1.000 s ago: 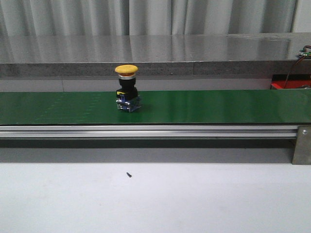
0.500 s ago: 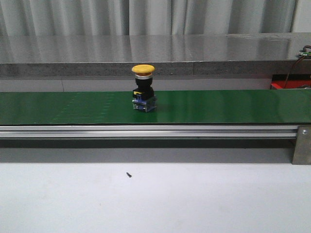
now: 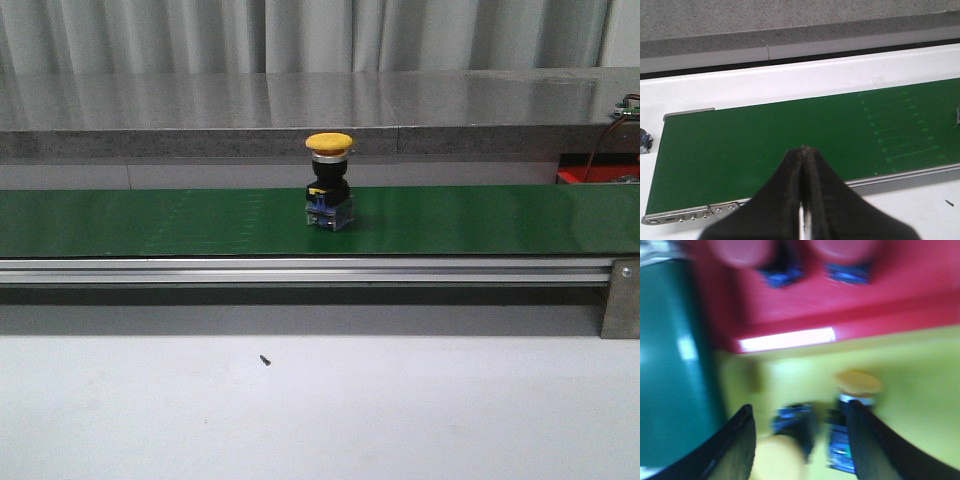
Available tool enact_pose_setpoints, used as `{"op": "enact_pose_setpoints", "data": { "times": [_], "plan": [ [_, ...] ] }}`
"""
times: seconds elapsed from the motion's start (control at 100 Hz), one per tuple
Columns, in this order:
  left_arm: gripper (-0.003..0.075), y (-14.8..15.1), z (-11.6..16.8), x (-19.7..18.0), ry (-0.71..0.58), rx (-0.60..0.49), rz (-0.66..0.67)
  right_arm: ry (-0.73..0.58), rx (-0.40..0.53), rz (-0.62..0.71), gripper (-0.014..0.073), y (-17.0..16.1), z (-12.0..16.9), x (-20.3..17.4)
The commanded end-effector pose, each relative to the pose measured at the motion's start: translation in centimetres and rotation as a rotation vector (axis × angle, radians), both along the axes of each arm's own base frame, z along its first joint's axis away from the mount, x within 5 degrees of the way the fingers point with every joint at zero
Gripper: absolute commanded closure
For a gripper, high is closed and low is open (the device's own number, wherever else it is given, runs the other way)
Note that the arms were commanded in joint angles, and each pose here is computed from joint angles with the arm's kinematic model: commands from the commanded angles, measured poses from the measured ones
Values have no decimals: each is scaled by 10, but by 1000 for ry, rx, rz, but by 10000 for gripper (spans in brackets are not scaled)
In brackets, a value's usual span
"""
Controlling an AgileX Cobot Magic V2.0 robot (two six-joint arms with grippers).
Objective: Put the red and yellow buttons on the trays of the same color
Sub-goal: 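Move the right gripper over the upright yellow button on the belt, then close the right gripper on the yellow button and lift it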
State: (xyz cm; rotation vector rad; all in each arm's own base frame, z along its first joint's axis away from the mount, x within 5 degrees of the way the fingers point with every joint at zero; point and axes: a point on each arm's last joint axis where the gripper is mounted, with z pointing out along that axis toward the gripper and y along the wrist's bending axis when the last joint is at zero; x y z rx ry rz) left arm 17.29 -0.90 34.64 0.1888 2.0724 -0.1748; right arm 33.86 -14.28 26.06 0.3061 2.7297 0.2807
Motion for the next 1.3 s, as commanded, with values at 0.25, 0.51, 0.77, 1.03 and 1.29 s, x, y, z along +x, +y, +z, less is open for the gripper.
{"op": "enact_pose_setpoints", "data": {
  "times": [0.25, 0.51, 0.77, 1.03, 1.29],
  "plan": [
    [740, 0, 16, 1, -93, -27, 22, -201, -35, 456, 171, 157, 58, 14],
    [740, 0, 16, 1, -93, -27, 22, -330, -104, 718, 160, 249, 62, 8],
    [740, 0, 16, 1, -93, -27, 22, -392, -113, 757, 27, 272, 62, 7],
    [740, 0, 16, 1, -93, -27, 22, -408, -112, 766, 27, 278, 63, 6],
    [740, 0, 16, 1, -93, -27, 22, -389, -135, 756, 27, 280, 40, 23]
  ]
}}
